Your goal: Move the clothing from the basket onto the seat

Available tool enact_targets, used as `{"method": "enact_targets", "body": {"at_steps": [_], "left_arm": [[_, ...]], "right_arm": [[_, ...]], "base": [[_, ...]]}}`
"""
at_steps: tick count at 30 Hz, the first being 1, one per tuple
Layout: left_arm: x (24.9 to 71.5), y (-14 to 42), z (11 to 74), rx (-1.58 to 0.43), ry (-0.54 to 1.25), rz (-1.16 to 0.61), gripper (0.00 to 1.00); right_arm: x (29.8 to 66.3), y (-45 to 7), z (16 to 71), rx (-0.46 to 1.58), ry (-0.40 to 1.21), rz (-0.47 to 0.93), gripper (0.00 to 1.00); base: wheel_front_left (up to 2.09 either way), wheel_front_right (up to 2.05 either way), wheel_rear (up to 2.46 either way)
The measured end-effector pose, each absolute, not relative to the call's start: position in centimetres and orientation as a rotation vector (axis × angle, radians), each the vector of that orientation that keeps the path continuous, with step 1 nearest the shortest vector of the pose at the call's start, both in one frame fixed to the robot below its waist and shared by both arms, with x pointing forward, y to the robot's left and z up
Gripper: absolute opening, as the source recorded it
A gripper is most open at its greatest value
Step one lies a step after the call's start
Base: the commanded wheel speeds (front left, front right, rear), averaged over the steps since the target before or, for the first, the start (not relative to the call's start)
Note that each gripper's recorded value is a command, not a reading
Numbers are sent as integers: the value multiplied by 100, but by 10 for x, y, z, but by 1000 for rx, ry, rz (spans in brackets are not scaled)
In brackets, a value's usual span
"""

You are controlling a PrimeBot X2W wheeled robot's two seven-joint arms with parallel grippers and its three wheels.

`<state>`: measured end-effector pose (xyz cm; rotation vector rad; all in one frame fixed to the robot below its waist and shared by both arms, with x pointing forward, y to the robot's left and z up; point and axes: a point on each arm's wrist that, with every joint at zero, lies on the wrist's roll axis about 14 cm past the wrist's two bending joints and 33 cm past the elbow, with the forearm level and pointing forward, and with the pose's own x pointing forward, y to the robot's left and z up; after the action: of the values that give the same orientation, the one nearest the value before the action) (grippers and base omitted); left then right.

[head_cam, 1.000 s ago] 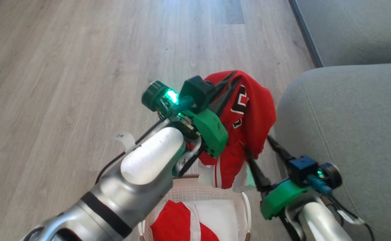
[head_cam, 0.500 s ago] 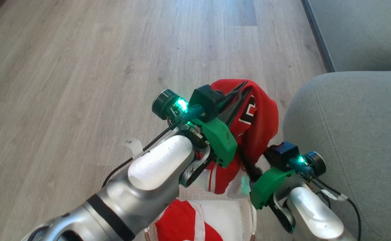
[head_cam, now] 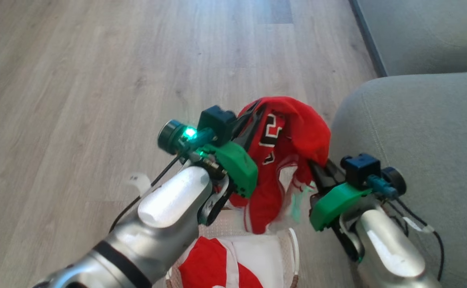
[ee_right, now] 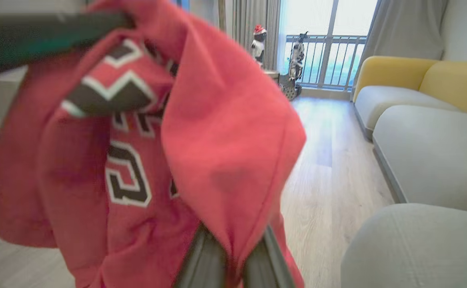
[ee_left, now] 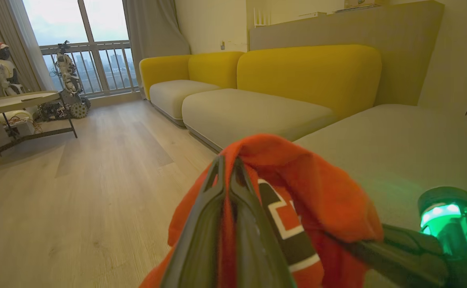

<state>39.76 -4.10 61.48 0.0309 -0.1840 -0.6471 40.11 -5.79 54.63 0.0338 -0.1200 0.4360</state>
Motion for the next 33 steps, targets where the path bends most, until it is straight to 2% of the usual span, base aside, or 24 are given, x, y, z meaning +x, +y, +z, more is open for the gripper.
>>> {"method": "enact_targets", "body": {"at_steps": [1,16,27,33], "left_arm": [[398,-41,610,27,-174,-643,100],[378,-75,557,-45,-55,-729,100],[348,-125,545,-68,-42,-894,100],[329,-155,544,-82,-46,-996,100]], "right_arm": [[402,-64,550,35,-131,420,0],[396,-169,593,-7,-277,121,0],[357,-255,618,-81,-358,-104,0],[332,-285,624,-110,-373,-191,0]], "base": [[0,0,0],[0,0,0],[0,0,0],[0,0,0]]}}
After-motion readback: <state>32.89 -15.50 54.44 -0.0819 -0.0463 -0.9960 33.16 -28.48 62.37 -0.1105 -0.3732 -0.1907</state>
